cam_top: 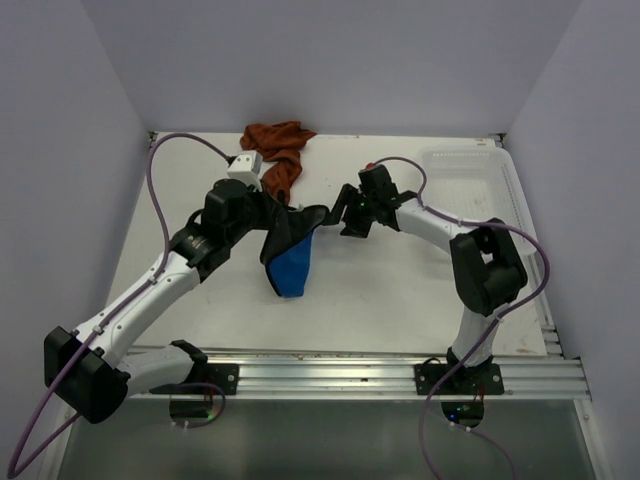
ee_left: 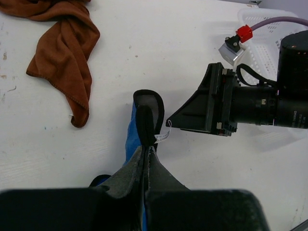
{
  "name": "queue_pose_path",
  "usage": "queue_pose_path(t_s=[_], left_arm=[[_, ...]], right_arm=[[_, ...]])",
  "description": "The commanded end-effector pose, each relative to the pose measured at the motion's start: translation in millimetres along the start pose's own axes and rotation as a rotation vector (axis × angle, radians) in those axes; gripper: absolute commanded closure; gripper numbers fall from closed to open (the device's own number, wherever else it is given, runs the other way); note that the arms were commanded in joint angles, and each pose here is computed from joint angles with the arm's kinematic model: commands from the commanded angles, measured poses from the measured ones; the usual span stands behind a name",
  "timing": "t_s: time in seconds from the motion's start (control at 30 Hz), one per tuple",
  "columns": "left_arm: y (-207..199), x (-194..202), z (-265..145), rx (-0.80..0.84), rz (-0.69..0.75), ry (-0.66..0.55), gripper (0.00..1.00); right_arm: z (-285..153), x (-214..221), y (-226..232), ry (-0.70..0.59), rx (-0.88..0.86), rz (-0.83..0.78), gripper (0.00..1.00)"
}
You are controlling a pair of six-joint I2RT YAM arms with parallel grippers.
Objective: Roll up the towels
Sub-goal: Flatten the towel
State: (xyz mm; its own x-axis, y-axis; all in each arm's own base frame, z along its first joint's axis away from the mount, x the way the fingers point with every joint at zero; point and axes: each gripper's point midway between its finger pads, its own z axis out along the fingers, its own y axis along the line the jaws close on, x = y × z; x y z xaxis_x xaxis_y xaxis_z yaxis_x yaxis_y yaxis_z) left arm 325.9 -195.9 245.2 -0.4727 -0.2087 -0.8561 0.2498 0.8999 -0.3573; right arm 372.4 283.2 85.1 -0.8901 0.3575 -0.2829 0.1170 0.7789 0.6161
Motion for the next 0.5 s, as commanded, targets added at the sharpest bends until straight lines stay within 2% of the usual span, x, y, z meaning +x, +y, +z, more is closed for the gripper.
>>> queue_pose_path(t_s=[0.0,0.23,0.47], left_arm=[[-4,-3,-2,0.012,0.028,0.005,1.00],[-1,1,3,-0.004,0.043,0.023,1.00],[3,7,7,-0.019,0.058,0.043,1.00]], right_arm=[[-6,-23,12,-0.085,-0.037,0.041,0.38],[-22,-28,-9,-0.145,0.053,0.006,0.38],[10,-42,8,-0.113,-0.031,-0.029,0.39]])
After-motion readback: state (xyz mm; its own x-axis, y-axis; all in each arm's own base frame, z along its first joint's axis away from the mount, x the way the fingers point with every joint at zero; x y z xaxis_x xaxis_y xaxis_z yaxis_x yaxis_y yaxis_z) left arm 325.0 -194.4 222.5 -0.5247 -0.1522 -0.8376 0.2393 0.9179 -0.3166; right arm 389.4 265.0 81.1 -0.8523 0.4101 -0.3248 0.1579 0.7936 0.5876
